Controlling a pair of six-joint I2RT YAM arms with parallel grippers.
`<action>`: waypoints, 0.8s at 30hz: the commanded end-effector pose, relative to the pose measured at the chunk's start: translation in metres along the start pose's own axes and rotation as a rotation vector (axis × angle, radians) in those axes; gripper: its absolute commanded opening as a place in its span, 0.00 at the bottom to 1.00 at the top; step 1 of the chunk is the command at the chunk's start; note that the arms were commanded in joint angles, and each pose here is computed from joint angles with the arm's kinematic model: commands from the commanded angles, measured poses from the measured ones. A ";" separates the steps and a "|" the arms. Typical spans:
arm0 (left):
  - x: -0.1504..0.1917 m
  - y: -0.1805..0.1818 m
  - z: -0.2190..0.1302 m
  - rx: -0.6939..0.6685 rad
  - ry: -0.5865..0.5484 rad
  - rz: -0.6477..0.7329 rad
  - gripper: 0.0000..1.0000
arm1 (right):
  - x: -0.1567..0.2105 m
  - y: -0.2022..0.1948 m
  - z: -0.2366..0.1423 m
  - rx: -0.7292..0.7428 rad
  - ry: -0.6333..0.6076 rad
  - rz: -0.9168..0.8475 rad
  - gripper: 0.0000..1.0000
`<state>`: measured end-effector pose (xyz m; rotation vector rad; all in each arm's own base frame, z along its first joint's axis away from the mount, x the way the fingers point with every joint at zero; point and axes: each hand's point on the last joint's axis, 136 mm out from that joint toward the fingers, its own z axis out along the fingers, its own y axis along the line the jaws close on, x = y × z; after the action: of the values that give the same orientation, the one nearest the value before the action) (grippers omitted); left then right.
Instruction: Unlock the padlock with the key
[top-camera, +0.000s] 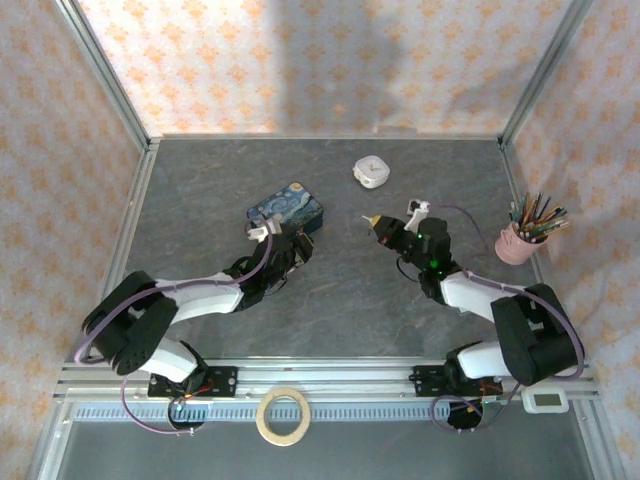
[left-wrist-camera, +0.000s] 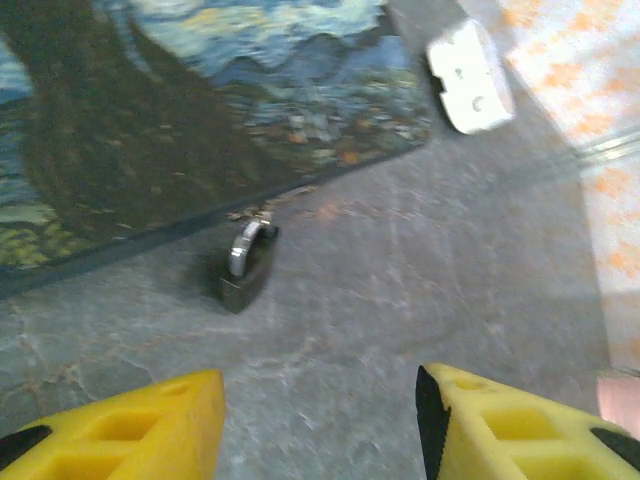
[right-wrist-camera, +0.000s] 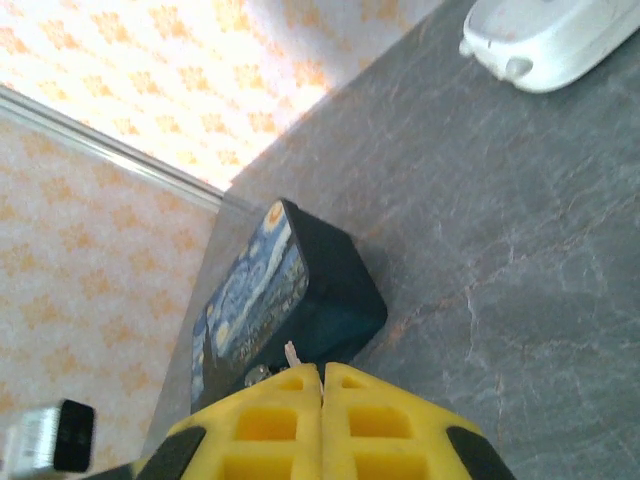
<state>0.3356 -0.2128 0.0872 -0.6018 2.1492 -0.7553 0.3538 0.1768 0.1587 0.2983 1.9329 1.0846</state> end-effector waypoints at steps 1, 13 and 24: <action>-0.017 -0.008 0.014 0.004 -0.095 -0.056 0.54 | -0.018 0.009 -0.006 -0.009 -0.094 -0.010 0.00; -0.009 -0.002 0.064 -0.034 -0.168 -0.068 0.54 | -0.017 0.011 -0.017 -0.028 -0.119 -0.013 0.00; -0.010 0.012 0.081 -0.069 -0.227 -0.048 0.11 | -0.005 0.006 -0.015 -0.060 -0.095 0.058 0.00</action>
<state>0.3981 -0.2301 0.0367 -0.7377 2.0069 -0.6216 0.3449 0.1653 0.1634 0.3628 1.8562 1.0927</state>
